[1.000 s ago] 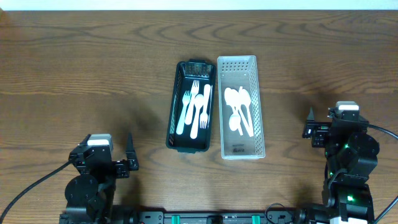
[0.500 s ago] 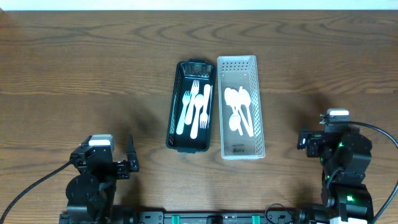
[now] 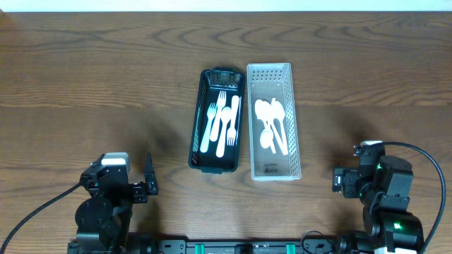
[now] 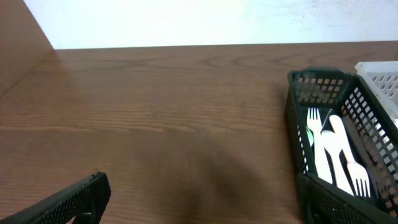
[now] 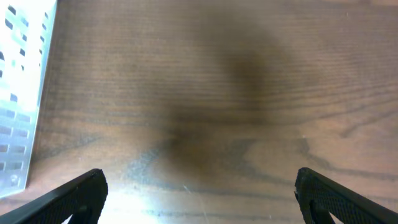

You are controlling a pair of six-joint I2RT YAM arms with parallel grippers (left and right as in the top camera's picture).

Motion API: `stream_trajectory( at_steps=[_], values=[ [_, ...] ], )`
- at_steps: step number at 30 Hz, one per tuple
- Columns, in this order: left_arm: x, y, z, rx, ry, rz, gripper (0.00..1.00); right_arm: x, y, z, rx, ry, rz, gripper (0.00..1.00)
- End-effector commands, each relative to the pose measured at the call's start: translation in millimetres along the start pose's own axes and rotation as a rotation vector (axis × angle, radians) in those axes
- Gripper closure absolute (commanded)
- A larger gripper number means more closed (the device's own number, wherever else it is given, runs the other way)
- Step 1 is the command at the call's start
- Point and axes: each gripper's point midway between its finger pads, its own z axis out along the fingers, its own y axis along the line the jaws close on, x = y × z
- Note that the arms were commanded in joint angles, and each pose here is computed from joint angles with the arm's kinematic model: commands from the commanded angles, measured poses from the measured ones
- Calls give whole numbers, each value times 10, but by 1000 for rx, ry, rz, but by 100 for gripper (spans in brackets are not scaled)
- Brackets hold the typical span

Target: Pack container

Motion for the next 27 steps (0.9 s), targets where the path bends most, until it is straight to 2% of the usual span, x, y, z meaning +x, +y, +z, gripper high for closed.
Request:
stream_trajectory(
  at_steps=[1, 6, 11, 16, 21, 27],
  values=[
    [6, -23, -2, 13, -3, 10, 2, -45, -63, -70, 43, -45, -10, 1],
    [4, -23, -2, 13, -4, 10, 2, -509, 233, -398, -105, -348, -56, 1],
    [5, -23, -2, 13, -3, 10, 2, -859, 298, -711, -104, -679, -95, 1],
    [5, -23, -2, 13, -3, 10, 2, -978, 368, -688, -114, -888, -99, 1],
    [4, -23, -2, 13, -4, 10, 2, -934, 391, -496, -113, -953, -68, 1],
    [4, -23, -2, 13, -4, 10, 2, -705, 306, -209, -81, -796, 24, 1]
  ],
)
